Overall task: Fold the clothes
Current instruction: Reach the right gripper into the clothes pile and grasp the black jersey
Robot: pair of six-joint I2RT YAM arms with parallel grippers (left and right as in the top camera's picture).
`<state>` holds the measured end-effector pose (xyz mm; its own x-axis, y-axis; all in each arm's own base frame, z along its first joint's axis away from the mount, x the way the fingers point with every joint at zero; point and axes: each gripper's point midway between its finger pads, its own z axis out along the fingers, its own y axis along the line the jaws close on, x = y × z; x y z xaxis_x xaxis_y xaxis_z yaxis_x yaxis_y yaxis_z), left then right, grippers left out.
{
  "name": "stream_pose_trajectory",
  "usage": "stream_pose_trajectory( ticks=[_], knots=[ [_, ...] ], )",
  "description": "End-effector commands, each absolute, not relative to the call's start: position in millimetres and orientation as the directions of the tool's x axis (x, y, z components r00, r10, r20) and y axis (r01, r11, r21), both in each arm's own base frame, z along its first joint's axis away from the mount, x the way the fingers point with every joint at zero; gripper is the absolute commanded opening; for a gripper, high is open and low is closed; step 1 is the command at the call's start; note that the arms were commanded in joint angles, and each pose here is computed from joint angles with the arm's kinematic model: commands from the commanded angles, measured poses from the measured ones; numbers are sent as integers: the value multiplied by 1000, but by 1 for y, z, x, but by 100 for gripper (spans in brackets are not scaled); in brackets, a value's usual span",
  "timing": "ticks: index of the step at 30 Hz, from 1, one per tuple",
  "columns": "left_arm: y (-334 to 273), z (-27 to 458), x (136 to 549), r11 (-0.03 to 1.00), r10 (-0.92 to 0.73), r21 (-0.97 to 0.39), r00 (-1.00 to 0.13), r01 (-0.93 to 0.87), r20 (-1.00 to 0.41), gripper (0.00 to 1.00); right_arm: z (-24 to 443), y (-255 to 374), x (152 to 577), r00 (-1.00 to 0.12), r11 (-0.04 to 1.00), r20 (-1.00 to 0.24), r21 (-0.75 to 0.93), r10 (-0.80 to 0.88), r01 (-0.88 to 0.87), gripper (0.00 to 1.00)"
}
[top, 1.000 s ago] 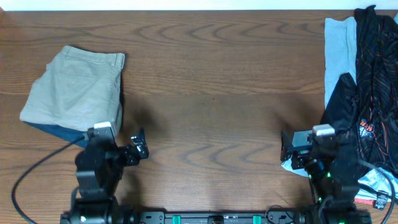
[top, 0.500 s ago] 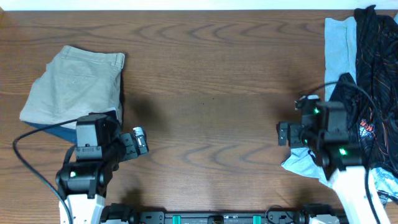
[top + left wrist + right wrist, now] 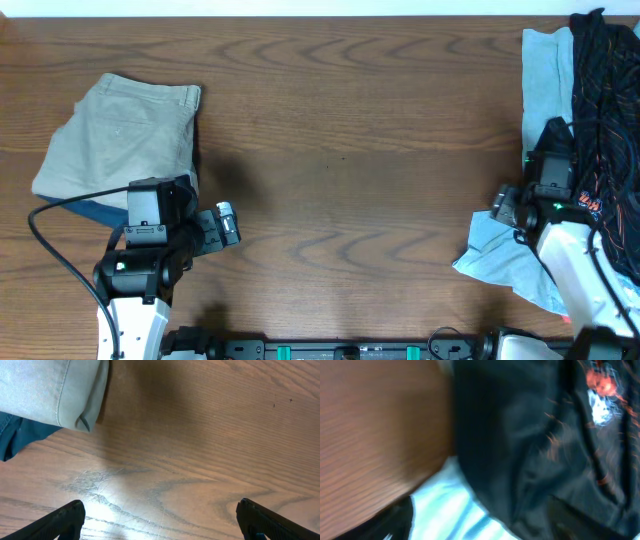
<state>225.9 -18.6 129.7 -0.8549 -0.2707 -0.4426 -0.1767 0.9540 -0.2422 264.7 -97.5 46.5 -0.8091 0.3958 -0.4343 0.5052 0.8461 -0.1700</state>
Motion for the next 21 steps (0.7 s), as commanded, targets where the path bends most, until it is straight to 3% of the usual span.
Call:
stream_pose_trajectory(
  ticks=[1,5,6,9,10,16,21],
  knots=[
    [-19,139,231,950,-284,-257,-841,-180,-461,98,41,-118,262,-777,788,-431,-208,458,580,69],
    [-19,139,231,950,-283,-257,-841,-179,-462,98,23,-124,259,-786,776,-390,-227,480,588,59],
    [-19,139,231,950,-283,-257,-841,-179,-462,98,19,-125,259,-788,775,-381,-231,485,589,51],
    [-19,139,231,950,-283,-257,-841,-179,-462,98,10,-127,255,-792,770,-355,-242,496,591,12],
    [-19,139,231,950,-283,-257,-841,-179,-462,98,10,-128,255,-792,769,-352,-243,498,592,4],
    [-19,139,231,950,-283,-257,-840,-179,-462,98,36,-121,271,-771,789,-384,-151,508,595,1],
    [-19,139,231,950,-283,-257,-841,-179,-462,98,114,-122,305,-709,812,-481,11,516,583,1]
  ],
)
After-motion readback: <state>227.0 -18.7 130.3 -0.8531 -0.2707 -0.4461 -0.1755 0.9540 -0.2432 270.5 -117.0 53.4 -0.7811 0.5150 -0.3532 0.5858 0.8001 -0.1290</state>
